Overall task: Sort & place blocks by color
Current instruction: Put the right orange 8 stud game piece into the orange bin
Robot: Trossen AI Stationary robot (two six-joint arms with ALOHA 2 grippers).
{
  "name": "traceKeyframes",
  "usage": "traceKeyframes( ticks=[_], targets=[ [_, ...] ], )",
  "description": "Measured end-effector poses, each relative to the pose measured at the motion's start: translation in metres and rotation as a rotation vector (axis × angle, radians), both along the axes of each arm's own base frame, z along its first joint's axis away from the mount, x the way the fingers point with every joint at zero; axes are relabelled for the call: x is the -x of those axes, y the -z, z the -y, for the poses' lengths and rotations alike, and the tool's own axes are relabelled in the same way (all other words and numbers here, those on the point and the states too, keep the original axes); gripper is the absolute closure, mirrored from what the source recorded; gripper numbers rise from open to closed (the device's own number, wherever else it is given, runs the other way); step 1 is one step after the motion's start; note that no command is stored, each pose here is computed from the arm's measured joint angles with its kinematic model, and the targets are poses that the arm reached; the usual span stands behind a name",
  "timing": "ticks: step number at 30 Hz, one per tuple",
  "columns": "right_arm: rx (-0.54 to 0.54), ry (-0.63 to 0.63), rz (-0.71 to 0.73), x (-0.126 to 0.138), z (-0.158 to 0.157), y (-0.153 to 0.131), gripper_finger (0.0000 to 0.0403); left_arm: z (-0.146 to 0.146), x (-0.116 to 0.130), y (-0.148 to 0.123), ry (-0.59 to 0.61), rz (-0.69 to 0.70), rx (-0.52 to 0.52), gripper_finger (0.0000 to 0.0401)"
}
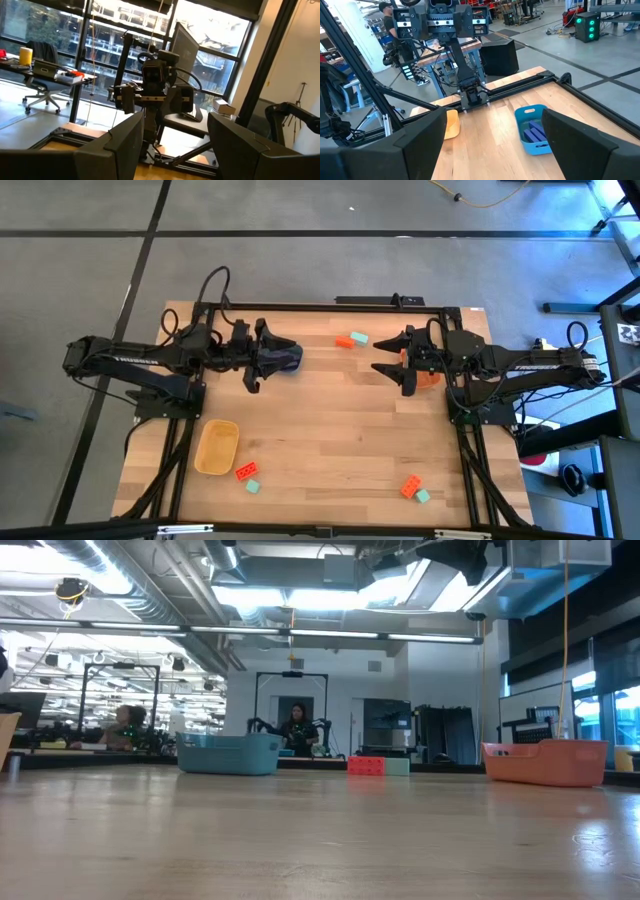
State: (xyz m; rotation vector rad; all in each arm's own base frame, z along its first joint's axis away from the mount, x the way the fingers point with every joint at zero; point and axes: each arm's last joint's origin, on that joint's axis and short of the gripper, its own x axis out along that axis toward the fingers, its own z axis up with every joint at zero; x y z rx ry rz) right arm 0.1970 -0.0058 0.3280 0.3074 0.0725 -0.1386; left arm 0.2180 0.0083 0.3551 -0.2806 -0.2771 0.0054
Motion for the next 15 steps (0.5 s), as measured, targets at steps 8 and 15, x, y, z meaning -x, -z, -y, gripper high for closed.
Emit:
traceKeyframes(
  ticks=[8,15],
  targets=[
    [0.000,0.000,0.000,0.0000,0.0000,0.0000,0.0075,0.0006,-0.0001,0.0004,0.016,-0.005,-0.012,0.0189],
    [-0.051,0.005,0.006,0.0000,0.0000,0.0000,0.0075,0.0009,0.0078,0.0076,0.014,-0.037,-0.020,0.0189]
  ],
)
